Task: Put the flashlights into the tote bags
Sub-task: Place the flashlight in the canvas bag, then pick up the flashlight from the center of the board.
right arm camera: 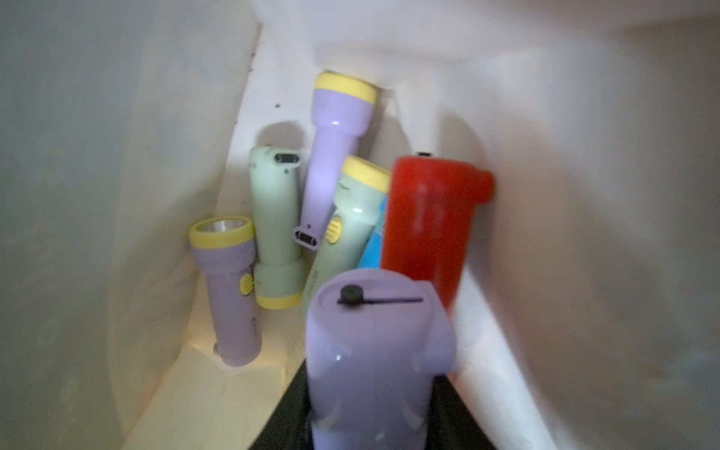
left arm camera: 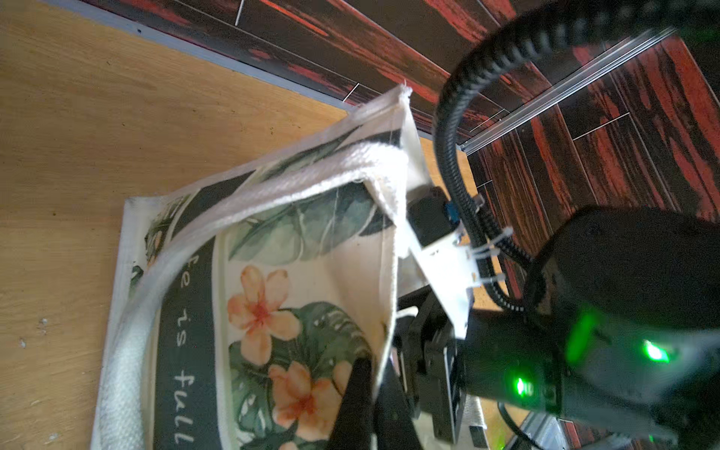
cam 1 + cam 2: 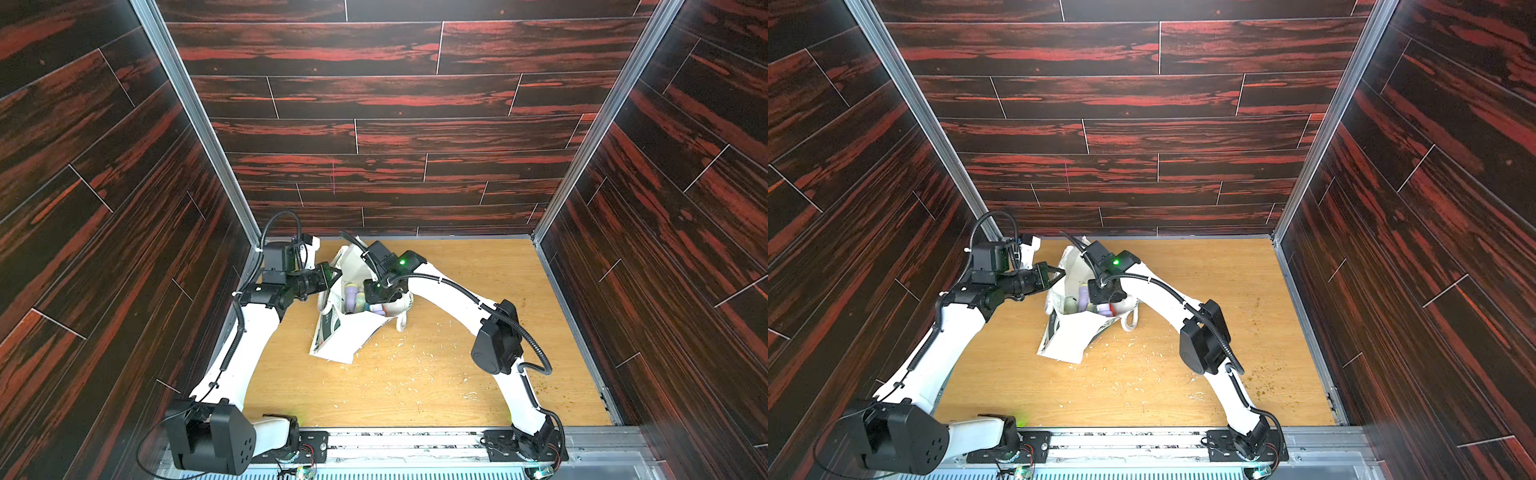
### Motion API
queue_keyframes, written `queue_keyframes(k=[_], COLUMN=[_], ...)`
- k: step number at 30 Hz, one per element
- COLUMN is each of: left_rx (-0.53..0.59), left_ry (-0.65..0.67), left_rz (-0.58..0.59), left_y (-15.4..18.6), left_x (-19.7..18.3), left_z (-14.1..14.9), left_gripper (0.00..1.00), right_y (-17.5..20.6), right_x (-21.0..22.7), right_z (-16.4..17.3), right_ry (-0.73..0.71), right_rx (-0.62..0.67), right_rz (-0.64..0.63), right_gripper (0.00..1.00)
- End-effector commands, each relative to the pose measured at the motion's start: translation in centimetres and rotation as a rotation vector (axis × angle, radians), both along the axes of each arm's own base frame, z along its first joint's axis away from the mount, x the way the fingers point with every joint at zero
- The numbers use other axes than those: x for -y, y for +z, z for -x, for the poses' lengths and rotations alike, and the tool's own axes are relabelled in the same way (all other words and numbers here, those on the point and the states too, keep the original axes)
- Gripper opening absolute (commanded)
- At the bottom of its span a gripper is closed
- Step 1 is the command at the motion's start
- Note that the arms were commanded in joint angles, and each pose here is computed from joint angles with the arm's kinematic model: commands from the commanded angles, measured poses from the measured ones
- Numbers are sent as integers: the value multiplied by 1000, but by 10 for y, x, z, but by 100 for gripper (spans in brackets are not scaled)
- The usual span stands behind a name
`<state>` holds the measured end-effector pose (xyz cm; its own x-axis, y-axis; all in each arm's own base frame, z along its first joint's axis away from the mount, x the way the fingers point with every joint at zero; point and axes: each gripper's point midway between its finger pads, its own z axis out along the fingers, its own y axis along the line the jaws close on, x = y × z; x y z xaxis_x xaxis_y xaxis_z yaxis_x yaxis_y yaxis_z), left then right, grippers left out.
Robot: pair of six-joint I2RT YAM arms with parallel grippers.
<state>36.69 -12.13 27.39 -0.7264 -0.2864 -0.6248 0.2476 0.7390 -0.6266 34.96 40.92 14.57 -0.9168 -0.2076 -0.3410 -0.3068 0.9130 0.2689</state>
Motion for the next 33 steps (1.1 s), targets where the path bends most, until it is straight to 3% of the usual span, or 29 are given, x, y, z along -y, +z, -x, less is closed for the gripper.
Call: queue_keyframes(k=[1,12,17,23,33], left_rx=[98,94,91,78,53], left_ry=[-11,-11,-4,14,72], left_rz=[0,2,-1,-14,-72], left_y=[23,23,22,19,11], left_x=[-1,-1,-3,-6,-18], left_z=[1,1,0,-2,-5], left_gripper=[0,0,0,0,0], right_y=[-27,-51,-37,8,114], right_x=[7,13,11,2,-1], right_z=[2,4,0,-7,-12], right_ry=[-71,-100,-100,-74,-24], right_rx=[-81,-148,-120,-38,158], right_rz=[59,103,76,-11,-181], right_gripper=[2,13,30,51,67])
